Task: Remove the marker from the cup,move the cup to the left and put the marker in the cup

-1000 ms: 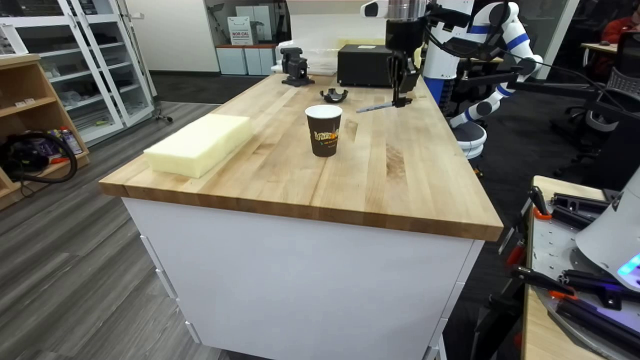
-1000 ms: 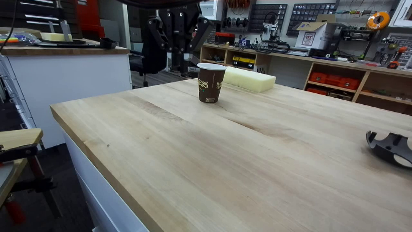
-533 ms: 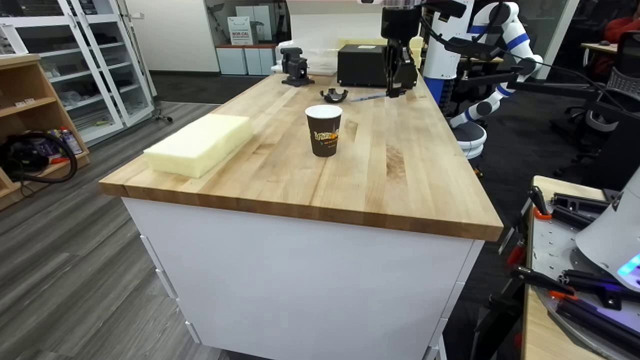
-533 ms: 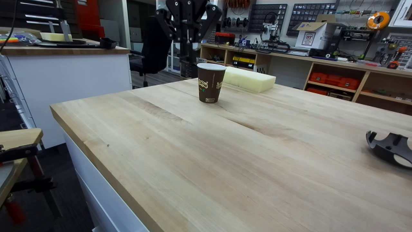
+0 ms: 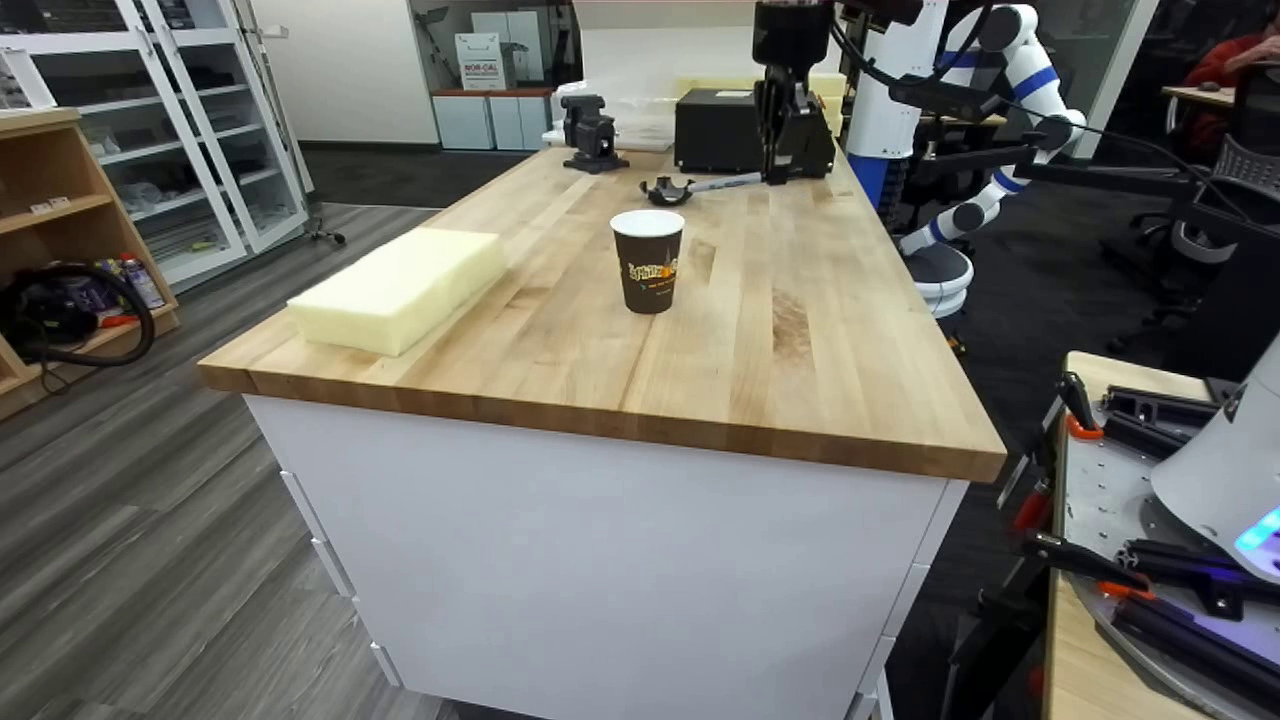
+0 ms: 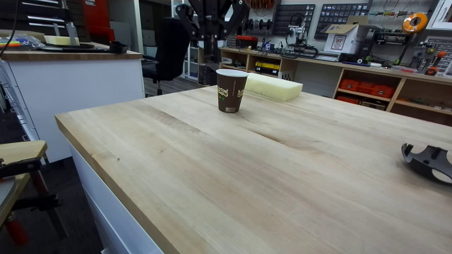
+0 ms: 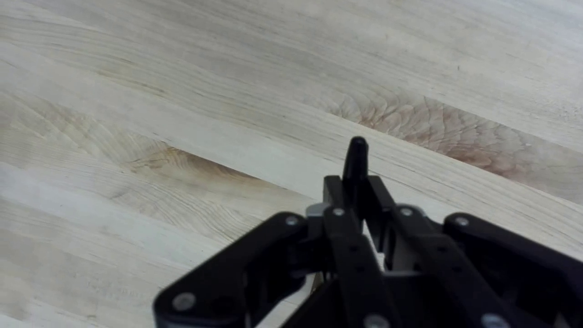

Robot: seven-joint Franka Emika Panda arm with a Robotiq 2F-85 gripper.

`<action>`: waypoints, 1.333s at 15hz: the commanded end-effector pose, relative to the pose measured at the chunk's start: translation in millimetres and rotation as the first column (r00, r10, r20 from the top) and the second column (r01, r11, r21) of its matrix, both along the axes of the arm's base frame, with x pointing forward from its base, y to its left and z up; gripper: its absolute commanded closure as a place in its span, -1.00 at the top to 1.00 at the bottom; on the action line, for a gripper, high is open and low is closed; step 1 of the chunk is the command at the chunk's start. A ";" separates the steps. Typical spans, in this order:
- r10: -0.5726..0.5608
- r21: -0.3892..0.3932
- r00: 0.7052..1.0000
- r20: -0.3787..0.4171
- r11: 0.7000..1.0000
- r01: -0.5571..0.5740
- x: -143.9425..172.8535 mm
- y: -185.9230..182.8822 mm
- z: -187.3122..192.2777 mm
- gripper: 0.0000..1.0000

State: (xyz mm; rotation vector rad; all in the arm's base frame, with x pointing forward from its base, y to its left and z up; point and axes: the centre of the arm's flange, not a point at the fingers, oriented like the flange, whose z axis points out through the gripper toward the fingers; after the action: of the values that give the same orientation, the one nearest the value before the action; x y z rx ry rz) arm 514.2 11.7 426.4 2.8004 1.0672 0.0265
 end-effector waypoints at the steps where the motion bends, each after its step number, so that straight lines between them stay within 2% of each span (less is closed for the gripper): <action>1: 0.027 -0.003 1.000 -0.015 1.000 -0.027 17.2 8.7 3.3 -0.93; 20: 0.096 -0.003 0.988 -0.123 0.995 -0.097 58.5 41.3 4.6 -0.93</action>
State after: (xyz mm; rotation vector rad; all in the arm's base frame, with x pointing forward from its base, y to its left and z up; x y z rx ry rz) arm 560.1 45.7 424.0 2.7780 1.1892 -0.1085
